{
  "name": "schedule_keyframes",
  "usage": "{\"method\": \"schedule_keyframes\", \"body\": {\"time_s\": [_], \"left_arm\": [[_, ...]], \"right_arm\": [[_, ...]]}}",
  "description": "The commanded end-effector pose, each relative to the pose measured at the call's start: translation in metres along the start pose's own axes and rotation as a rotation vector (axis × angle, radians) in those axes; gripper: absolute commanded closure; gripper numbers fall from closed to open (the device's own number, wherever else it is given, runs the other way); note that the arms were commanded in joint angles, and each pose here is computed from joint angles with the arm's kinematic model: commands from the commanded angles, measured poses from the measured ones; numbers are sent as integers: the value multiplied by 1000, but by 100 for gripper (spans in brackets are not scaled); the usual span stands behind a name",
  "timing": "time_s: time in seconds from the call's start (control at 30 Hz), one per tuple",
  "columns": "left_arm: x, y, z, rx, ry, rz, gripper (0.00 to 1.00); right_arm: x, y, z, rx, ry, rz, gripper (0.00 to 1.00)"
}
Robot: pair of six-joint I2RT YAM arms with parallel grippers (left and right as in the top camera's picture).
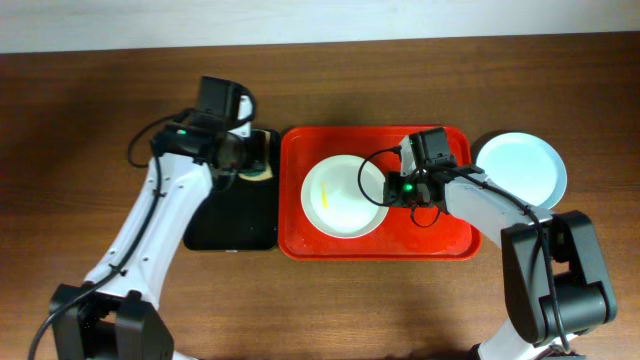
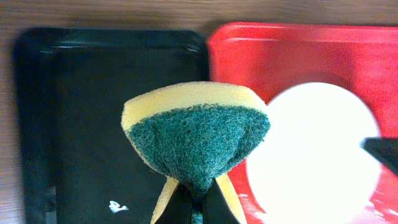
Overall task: Clean dirty plates on tray and stack at the side
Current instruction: 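Carry the sponge right onto the white plate held by the right gripper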
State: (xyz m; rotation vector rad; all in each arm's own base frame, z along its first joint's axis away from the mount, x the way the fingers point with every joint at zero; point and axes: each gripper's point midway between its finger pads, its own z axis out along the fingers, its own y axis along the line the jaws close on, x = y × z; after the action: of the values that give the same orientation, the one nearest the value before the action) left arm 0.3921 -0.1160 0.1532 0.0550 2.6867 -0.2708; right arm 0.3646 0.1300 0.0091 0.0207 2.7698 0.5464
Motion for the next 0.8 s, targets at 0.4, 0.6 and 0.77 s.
{"method": "schedule_keyframes", "body": {"time_s": [0.4,0.6,0.77], "left_arm": [[45,-86,64,88,163,2,100],[60,-96,91,79,208,10,100],[68,-92,114,52,240,-42,100]], "right_arm": [[7,7,6,-46,24,1,96],[7,7,6,-46,24,1,96],[7,7,6,-46,24,1,96]]}}
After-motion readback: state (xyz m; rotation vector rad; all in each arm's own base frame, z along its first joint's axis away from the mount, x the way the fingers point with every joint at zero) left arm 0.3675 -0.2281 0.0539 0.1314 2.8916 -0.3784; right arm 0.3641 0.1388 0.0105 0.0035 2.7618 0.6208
